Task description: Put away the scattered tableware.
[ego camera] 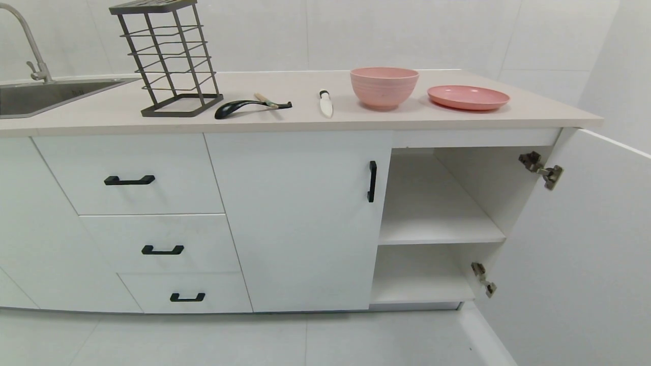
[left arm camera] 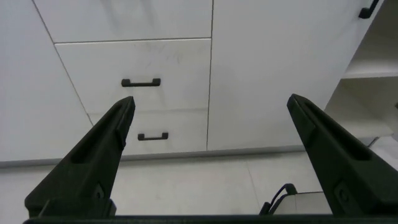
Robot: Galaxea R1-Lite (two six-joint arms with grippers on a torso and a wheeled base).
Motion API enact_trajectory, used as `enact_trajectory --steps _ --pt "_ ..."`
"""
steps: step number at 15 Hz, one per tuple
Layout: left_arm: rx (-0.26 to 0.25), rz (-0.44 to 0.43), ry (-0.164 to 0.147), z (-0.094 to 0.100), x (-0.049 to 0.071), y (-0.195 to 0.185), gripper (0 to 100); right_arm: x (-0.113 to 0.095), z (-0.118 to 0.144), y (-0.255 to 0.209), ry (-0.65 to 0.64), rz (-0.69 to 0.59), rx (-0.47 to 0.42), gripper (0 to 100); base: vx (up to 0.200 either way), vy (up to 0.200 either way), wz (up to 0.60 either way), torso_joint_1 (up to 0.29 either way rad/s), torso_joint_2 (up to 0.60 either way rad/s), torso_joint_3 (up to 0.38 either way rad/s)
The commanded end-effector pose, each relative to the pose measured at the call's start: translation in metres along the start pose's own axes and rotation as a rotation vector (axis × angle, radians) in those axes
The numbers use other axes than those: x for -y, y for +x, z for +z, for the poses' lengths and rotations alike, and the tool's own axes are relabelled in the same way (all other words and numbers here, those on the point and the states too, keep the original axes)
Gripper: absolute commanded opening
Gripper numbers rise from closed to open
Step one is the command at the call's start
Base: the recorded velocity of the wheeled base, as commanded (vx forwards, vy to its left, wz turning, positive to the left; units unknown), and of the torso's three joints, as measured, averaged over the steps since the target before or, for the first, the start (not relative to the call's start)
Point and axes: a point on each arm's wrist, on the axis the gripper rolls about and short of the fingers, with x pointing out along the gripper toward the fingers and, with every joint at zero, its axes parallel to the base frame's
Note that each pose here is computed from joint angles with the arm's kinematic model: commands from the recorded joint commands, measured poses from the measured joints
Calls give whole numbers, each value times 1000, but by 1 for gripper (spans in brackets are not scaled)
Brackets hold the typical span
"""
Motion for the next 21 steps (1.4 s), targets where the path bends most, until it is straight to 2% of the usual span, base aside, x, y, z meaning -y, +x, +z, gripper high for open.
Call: enact_trajectory --steps 1,7,9,14,20,21 --pt "-3 3 0 0 0 0 100 0 0 0 1 1 -3 100 0 -200 0 12 2 -2" --pt "-3 6 0 0 0 0 100 0 0 0 1 1 -3 100 0 -200 0 3 3 4" --pt "-3 6 0 0 0 0 100 0 0 0 1 1 -3 100 0 0 0 0 0 0" --pt "-2 6 2 0 0 0 100 0 0 0 1 1 -3 100 200 0 0 0 4 3" --pt "-2 6 2 0 0 0 100 0 0 0 -1 1 -3 100 0 0 0 0 0 0" --pt "-3 6 2 0 0 0 100 0 0 0 -1 1 -3 100 200 0 0 7 7 7"
